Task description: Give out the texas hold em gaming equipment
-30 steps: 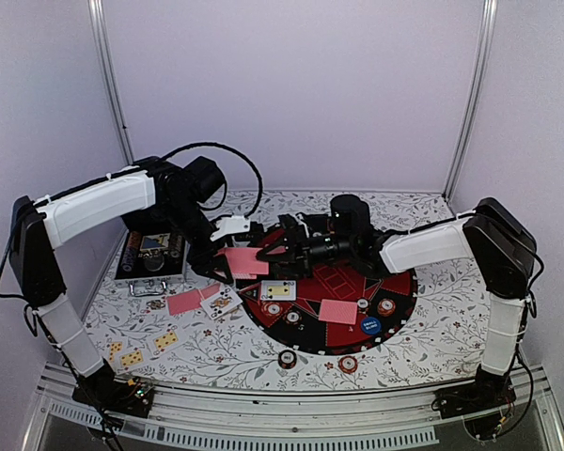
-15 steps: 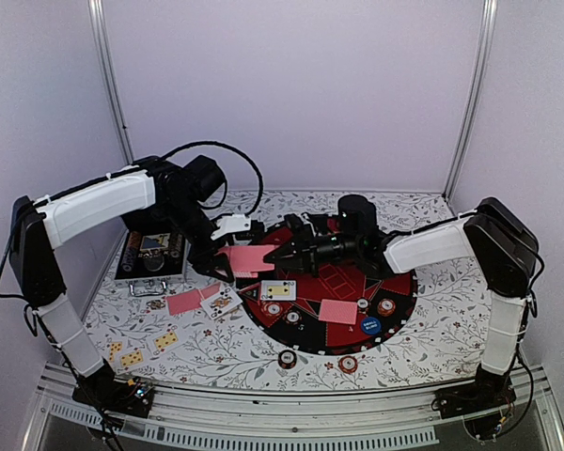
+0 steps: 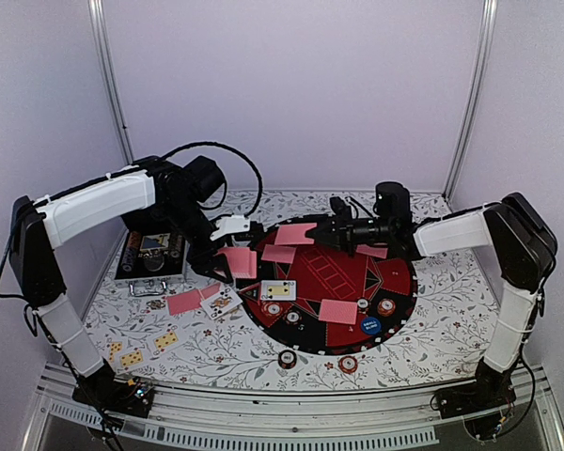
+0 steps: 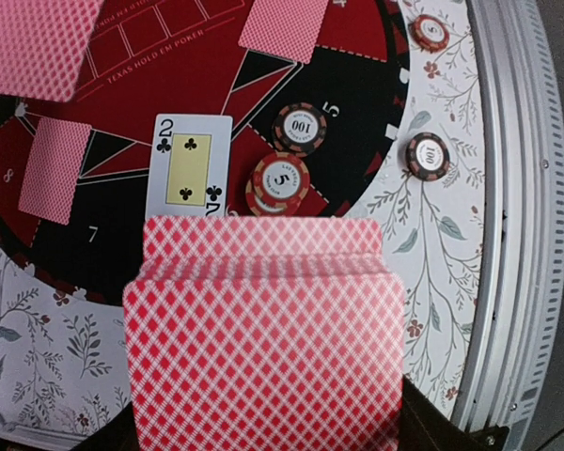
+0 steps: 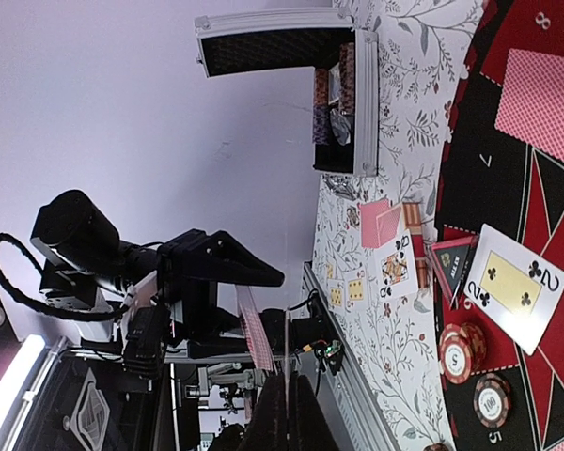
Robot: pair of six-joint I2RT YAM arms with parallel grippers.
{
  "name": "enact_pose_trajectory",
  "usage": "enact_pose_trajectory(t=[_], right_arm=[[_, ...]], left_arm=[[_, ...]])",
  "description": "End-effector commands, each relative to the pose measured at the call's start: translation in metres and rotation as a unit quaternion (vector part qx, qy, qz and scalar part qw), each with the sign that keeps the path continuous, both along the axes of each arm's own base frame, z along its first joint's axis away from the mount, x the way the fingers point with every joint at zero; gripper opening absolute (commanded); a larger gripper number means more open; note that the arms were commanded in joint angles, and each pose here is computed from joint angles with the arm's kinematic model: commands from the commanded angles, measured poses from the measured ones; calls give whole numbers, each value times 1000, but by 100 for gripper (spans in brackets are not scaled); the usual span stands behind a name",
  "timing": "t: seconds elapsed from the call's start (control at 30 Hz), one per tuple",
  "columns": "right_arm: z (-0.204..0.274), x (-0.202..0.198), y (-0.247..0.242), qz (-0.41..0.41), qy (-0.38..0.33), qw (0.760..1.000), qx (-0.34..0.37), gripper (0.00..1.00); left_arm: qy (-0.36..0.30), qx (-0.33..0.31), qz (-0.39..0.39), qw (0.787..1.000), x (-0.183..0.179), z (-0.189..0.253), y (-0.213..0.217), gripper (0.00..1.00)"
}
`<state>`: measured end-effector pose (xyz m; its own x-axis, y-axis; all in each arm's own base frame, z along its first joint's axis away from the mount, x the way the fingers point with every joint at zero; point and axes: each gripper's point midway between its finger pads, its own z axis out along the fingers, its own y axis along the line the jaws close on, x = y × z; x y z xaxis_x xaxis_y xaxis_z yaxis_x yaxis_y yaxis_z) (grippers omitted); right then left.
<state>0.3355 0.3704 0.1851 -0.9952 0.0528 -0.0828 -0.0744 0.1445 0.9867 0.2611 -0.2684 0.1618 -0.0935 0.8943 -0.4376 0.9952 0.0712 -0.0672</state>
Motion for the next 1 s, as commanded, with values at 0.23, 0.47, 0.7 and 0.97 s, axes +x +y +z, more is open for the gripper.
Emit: enact_pose_trajectory(t=[0.23,0.47,0.7,0.97], right_arm=[[-58,74,37,-13,-8,998,-59,0],[-104,102,55,-29,-7,995,-95,0],[-143,122,68,-49,-3,991,-124,1],[-159,136,70,-66,-16,987,-145,20]], left_arm=[[2,-8,6,1000,-1,6,3,34],[8,-10,9,1000,-4,4,3,34],[9,-10,10,1000,-6,3,5,34],[11,-12,10,1000,-6,3,4,34]])
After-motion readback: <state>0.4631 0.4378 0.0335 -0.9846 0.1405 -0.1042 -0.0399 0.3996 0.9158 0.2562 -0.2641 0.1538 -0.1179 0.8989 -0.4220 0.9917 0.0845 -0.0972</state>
